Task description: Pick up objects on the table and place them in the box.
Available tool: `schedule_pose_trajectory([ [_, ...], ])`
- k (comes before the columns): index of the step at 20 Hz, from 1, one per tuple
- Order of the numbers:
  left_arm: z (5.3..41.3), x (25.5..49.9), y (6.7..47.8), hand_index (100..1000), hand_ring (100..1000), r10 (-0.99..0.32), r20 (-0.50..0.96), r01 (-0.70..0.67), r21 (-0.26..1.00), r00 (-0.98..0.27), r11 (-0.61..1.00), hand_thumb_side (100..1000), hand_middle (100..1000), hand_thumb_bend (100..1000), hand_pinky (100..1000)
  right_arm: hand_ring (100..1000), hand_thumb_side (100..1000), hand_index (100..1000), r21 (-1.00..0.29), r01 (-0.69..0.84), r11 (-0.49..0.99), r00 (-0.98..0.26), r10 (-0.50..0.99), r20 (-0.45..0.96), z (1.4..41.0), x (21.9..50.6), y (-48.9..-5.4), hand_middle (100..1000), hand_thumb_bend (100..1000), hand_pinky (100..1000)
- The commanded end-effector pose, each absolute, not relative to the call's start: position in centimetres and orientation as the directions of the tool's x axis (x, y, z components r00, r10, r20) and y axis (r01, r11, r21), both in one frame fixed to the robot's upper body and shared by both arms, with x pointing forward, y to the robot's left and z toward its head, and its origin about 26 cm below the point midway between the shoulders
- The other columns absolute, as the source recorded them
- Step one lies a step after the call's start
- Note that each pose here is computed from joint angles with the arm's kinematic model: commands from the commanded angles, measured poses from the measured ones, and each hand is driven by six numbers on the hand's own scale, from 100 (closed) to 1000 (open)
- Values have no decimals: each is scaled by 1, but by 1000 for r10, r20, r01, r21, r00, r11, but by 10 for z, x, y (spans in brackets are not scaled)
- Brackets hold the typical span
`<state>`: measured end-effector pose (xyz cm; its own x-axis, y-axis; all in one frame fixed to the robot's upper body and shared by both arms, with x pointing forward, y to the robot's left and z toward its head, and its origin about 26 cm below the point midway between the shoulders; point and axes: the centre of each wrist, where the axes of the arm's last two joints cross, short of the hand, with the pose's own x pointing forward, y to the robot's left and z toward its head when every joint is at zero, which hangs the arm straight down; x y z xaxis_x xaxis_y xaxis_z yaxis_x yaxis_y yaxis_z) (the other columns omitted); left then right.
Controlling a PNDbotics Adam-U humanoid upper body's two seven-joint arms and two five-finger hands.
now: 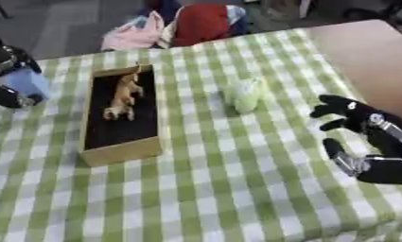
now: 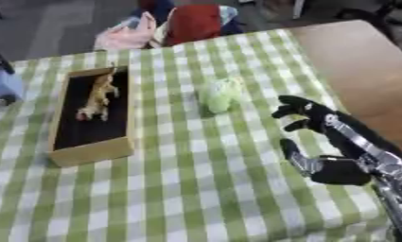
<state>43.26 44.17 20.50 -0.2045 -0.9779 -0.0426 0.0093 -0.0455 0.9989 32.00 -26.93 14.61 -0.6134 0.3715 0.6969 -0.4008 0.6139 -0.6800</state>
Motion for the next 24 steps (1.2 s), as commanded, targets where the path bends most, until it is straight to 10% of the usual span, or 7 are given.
schedule_pose_trajectory([
  [1, 240, 428, 436, 701, 576, -959, -80, -46, 996, -273, -70, 100, 548, 273, 626, 956, 268, 1000, -683, -390, 617, -620, 373, 690, 151, 320, -272, 788, 101, 778],
  [24, 234, 421, 320, 708, 584, -676, 18, 141, 982, -737, -128, 111, 559, 191, 630, 958, 267, 1000, -672, -404, 620, -620, 354, 700, 151, 321, -270, 787, 100, 779],
])
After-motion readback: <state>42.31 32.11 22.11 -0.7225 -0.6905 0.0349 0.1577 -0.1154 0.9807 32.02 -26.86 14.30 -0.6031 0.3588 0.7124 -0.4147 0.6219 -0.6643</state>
